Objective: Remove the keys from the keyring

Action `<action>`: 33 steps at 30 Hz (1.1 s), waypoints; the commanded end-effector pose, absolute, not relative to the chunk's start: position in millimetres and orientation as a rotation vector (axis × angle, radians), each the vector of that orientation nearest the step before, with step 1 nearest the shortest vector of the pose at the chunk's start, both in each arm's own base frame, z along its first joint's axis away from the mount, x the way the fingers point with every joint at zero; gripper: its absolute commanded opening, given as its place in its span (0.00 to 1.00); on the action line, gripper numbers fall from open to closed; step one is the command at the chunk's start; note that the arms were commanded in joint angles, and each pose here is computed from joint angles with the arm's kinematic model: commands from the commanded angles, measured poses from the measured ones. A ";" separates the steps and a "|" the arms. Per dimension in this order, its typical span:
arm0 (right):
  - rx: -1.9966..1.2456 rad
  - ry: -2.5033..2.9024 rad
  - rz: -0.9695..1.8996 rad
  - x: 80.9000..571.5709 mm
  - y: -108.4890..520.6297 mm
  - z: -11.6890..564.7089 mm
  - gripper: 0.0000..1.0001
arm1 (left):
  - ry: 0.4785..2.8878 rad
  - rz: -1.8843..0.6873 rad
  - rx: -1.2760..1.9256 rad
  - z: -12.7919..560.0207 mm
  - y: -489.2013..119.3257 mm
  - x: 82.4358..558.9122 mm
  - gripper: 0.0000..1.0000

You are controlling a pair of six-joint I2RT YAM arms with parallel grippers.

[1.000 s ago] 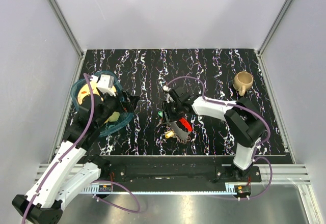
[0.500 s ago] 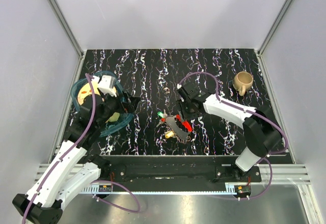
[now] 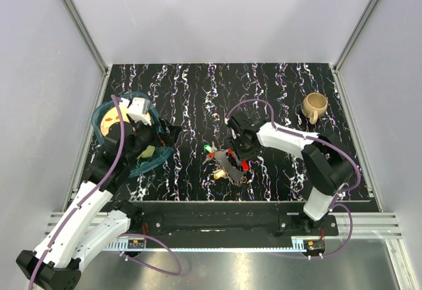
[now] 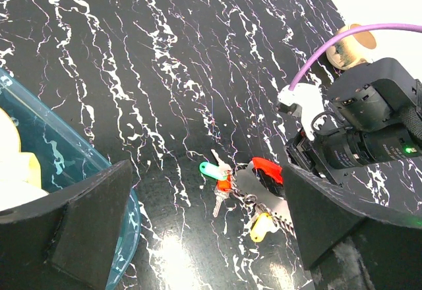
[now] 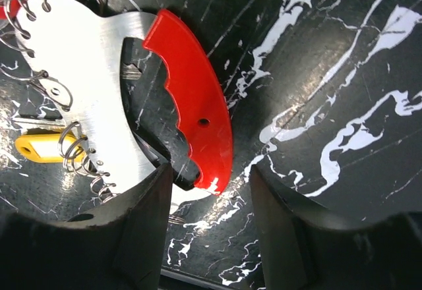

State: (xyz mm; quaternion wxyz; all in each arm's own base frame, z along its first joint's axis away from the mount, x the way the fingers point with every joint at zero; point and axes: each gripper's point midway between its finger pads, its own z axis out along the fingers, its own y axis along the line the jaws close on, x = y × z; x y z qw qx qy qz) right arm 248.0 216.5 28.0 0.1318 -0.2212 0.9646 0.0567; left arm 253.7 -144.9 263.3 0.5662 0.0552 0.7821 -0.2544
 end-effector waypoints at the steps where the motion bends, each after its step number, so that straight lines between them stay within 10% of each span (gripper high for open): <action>1: -0.694 2.755 0.254 256.8 231.0 27.5 0.56 | 1.809 -0.616 0.132 271.4 -147.8 256.2 0.99; 33: -0.744 2.669 0.328 266.7 234.2 32.0 0.29 | 1.857 -0.469 0.152 253.0 -130.2 256.5 0.92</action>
